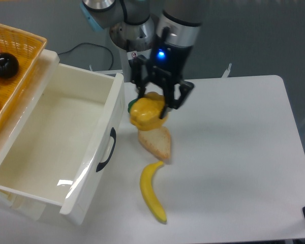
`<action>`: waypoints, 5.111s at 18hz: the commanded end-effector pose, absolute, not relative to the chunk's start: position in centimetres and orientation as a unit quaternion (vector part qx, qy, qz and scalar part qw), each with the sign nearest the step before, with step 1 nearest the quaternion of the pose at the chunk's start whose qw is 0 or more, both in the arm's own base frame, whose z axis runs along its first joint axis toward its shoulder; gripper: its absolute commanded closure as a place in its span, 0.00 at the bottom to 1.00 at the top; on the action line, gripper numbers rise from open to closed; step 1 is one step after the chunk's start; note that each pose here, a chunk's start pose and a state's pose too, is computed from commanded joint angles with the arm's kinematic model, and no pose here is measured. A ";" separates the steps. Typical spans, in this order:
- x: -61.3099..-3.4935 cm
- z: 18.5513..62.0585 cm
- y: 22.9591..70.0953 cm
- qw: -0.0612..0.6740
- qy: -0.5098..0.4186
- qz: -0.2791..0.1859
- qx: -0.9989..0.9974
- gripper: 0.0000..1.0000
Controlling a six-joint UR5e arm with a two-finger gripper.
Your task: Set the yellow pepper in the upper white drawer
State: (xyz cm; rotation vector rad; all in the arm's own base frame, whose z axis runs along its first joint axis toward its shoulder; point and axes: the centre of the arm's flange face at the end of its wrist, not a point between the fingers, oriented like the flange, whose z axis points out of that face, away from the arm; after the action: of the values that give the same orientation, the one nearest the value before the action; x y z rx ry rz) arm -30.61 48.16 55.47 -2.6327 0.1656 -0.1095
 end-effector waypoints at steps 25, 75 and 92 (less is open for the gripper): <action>-17.7 48.9 58.3 0.217 0.271 -0.031 -0.937 0.64; -19.0 46.2 58.9 0.201 0.329 -0.018 -0.922 0.15; -36.4 49.4 50.2 0.240 0.166 0.036 -0.956 0.00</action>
State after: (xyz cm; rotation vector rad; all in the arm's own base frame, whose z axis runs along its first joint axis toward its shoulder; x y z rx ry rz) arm -36.37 50.19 49.43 -2.6166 0.4537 0.0978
